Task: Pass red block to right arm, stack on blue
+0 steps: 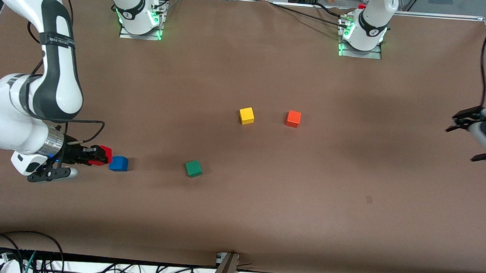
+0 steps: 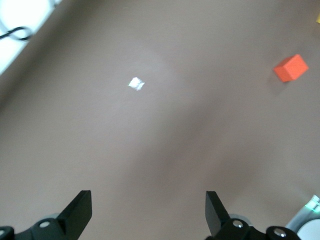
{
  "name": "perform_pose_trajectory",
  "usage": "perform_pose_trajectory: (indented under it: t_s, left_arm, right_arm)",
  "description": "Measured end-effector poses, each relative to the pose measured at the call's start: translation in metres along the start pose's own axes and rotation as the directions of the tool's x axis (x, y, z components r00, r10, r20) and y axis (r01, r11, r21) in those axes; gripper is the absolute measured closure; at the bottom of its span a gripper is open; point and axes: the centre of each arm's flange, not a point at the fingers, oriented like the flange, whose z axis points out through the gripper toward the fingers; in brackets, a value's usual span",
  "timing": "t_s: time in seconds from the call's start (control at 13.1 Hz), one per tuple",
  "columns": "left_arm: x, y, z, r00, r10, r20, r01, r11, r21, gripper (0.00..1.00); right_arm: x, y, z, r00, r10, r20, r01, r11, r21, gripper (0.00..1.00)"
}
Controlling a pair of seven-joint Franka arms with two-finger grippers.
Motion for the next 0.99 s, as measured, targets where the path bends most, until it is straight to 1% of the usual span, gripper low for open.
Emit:
perform_pose_trajectory:
  t_s: [0.15,0.23,0.31,0.38,0.46,0.54,0.61,0.69,0.84,0.92,0.99]
  left_arm:
    - [-0.02,-0.003,-0.011,0.999,-0.048,0.004,0.048,0.998,0.038,0.0]
    - [-0.021,0.0,-0.012,0.992,-0.125,0.003,0.125,0.991,0.043,0.0]
    - [-0.018,0.004,-0.011,0.971,-0.238,-0.002,0.238,0.97,0.042,0.0]
    - [-0.011,0.01,-0.009,0.933,-0.36,-0.006,0.36,0.932,0.036,0.0]
    - [-0.004,0.018,-0.006,0.878,-0.478,-0.005,0.478,0.878,0.027,0.0]
    - [0.001,0.027,-0.006,0.81,-0.586,-0.004,0.586,0.81,0.02,0.0]
    - [0.006,0.039,-0.008,0.751,-0.66,-0.004,0.66,0.751,0.014,0.0]
    - [0.01,0.052,-0.012,0.714,-0.701,0.0,0.701,0.713,0.01,0.0]
    - [0.013,0.076,-0.021,0.659,-0.751,0.028,0.752,0.66,0.006,0.0]
    - [0.013,0.084,-0.024,0.643,-0.764,0.04,0.765,0.644,0.007,0.0]
    - [0.012,0.088,-0.025,0.636,-0.77,0.047,0.771,0.637,0.007,0.0]
  right_arm:
    - [-0.001,0.008,0.015,0.999,0.036,0.0,-0.036,0.999,-0.023,0.44]
    - [-0.002,0.013,0.023,0.999,0.053,0.007,-0.053,0.998,-0.032,0.44]
    - [-0.002,0.019,0.029,0.998,0.064,0.01,-0.063,0.997,-0.04,0.44]
    - [-0.002,0.024,0.035,0.997,0.075,0.007,-0.075,0.996,-0.049,0.44]
    - [-0.002,0.028,0.04,0.996,0.089,0.0,-0.089,0.994,-0.058,0.44]
    - [-0.001,0.031,0.044,0.995,0.097,-0.006,-0.097,0.993,-0.065,0.44]
    - [-0.001,0.032,0.047,0.995,0.101,-0.007,-0.101,0.992,-0.069,0.44]
    - [0.0,0.033,0.049,0.994,0.107,-0.013,-0.108,0.992,-0.072,0.44]
    - [0.001,0.03,0.055,0.99,0.142,-0.02,-0.143,0.987,-0.076,0.44]
    - [0.002,0.026,0.06,0.988,0.152,-0.02,-0.153,0.985,-0.079,0.44]
    - [0.003,0.022,0.067,0.987,0.16,-0.022,-0.162,0.983,-0.083,0.44]
